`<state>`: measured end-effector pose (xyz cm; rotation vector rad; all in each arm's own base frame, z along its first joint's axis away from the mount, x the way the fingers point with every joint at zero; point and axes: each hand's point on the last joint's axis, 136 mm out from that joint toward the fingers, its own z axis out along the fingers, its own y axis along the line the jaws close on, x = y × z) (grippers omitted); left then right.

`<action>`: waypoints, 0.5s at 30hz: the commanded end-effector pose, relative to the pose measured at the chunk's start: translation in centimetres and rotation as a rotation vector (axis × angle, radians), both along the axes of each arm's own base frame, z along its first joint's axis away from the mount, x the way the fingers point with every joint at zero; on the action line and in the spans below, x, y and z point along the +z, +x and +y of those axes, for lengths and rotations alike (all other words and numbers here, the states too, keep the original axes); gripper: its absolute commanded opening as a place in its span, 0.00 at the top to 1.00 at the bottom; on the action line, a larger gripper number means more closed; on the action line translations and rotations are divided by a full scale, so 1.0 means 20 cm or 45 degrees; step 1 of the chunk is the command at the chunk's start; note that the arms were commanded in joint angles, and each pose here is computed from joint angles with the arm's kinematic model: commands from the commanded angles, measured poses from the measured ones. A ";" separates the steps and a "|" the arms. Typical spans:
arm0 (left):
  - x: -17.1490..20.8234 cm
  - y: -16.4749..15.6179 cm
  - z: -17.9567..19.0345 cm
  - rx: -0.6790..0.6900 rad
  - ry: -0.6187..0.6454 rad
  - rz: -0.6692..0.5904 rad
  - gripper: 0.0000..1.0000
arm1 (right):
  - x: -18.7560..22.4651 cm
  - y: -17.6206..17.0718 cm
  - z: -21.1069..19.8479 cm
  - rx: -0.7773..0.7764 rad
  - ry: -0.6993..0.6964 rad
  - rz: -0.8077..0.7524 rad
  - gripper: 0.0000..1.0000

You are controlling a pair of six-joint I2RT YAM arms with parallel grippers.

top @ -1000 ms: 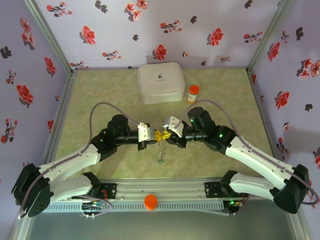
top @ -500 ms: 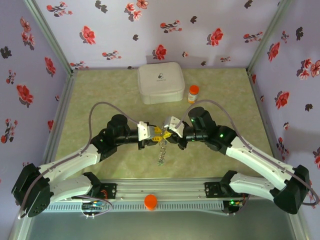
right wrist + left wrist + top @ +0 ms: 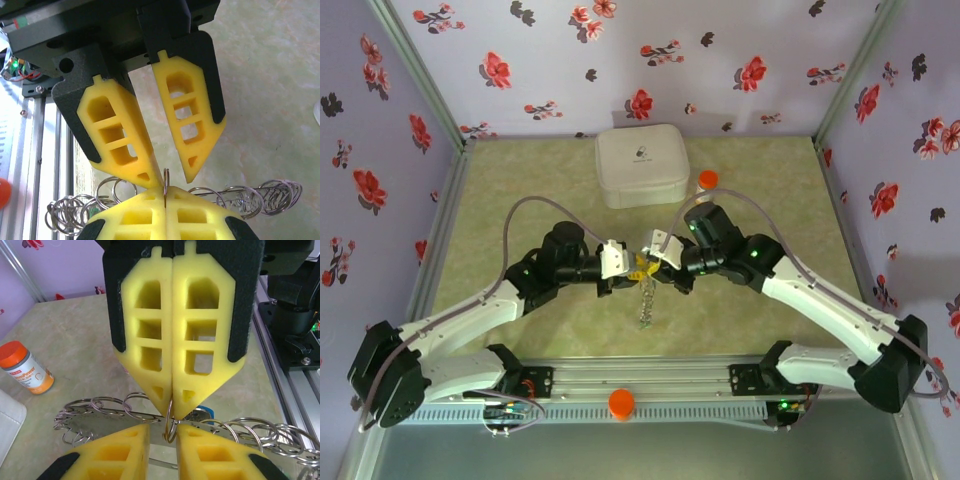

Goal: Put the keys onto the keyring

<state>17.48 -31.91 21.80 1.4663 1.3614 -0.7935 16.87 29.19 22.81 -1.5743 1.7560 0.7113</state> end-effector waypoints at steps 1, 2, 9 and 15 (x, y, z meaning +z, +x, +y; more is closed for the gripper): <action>0.06 -0.01 -0.02 -0.037 -0.033 -0.046 0.81 | 0.06 -0.03 0.02 0.070 -0.003 -0.035 1.00; 0.07 -0.01 -0.02 -0.039 -0.037 -0.044 0.81 | 0.06 -0.03 0.02 0.076 -0.006 -0.035 1.00; 0.09 -0.04 -0.02 -0.063 -0.054 -0.054 1.00 | 0.04 -0.04 0.05 0.087 -0.011 -0.034 1.00; 0.10 -0.06 0.01 -0.056 -0.092 -0.075 1.00 | 0.12 0.03 0.01 -0.070 0.163 -0.074 0.80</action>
